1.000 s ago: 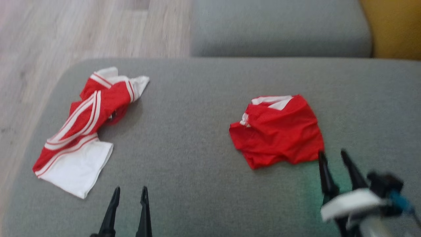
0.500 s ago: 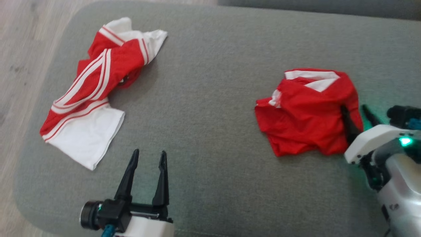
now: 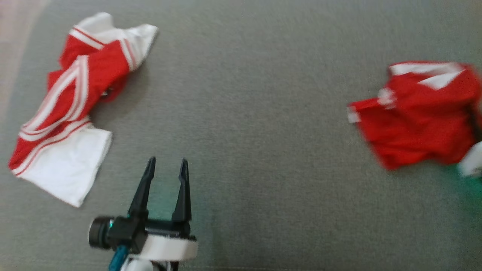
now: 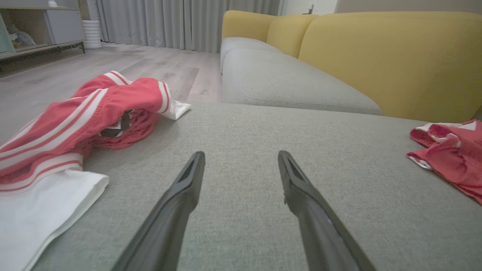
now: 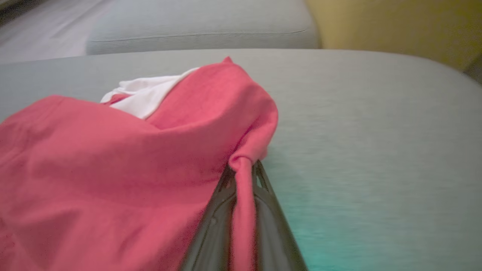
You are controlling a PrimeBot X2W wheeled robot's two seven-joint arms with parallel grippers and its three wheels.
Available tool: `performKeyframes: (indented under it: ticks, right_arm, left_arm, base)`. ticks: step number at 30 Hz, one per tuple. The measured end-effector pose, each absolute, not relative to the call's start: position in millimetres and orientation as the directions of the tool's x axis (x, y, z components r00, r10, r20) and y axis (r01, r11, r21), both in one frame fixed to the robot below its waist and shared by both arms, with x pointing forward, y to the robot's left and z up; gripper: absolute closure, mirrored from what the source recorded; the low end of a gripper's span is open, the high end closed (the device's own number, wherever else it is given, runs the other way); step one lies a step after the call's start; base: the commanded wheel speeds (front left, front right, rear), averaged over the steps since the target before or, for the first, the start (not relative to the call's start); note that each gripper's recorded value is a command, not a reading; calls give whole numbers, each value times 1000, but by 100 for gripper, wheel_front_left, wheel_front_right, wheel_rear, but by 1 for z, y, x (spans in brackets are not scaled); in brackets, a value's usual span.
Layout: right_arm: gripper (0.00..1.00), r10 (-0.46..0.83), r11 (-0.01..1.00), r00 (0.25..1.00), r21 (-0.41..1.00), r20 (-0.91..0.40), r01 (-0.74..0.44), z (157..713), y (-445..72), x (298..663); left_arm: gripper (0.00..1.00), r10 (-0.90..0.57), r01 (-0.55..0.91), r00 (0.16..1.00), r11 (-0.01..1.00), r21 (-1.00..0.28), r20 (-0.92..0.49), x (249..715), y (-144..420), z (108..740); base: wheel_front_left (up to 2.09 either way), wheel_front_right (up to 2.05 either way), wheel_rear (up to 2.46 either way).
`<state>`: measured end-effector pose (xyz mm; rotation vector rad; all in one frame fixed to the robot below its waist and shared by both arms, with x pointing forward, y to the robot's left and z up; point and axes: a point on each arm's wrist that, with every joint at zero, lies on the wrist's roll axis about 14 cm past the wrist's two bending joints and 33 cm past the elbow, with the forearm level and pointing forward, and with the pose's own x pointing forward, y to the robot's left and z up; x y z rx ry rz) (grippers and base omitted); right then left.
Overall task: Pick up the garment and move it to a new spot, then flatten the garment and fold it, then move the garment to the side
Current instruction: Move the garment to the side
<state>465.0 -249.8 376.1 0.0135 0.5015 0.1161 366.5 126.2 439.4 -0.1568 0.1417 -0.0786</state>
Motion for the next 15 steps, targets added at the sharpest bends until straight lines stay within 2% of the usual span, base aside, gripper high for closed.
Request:
performKeyframes:
  ticks: [6, 12, 14, 15]
  right_arm:
    - [100, -101, 990, 884, -137, -456, 42, 399, -354, 478]
    - [100, -302, 942, 841, -278, -448, 190, 410, -439, 471]
    - [0, -318, 934, 833, -298, -452, 196, 408, -446, 468]
    - [0, -323, 928, 833, -325, -449, 184, 409, -448, 467]
  left_arm:
    - [0, -161, 139, 979, 976, -167, -124, 401, 107, 432]
    - [0, -210, 184, 968, 966, -182, -134, 429, 93, 416]
    - [0, -217, 189, 966, 964, -188, -138, 433, 90, 412]
    - [0, -220, 192, 965, 963, -189, -140, 433, 89, 411]
  base:
    - [0, 0, 0]
    - [0, 0, 0]
    - [0, 0, 0]
    - [0, 0, 0]
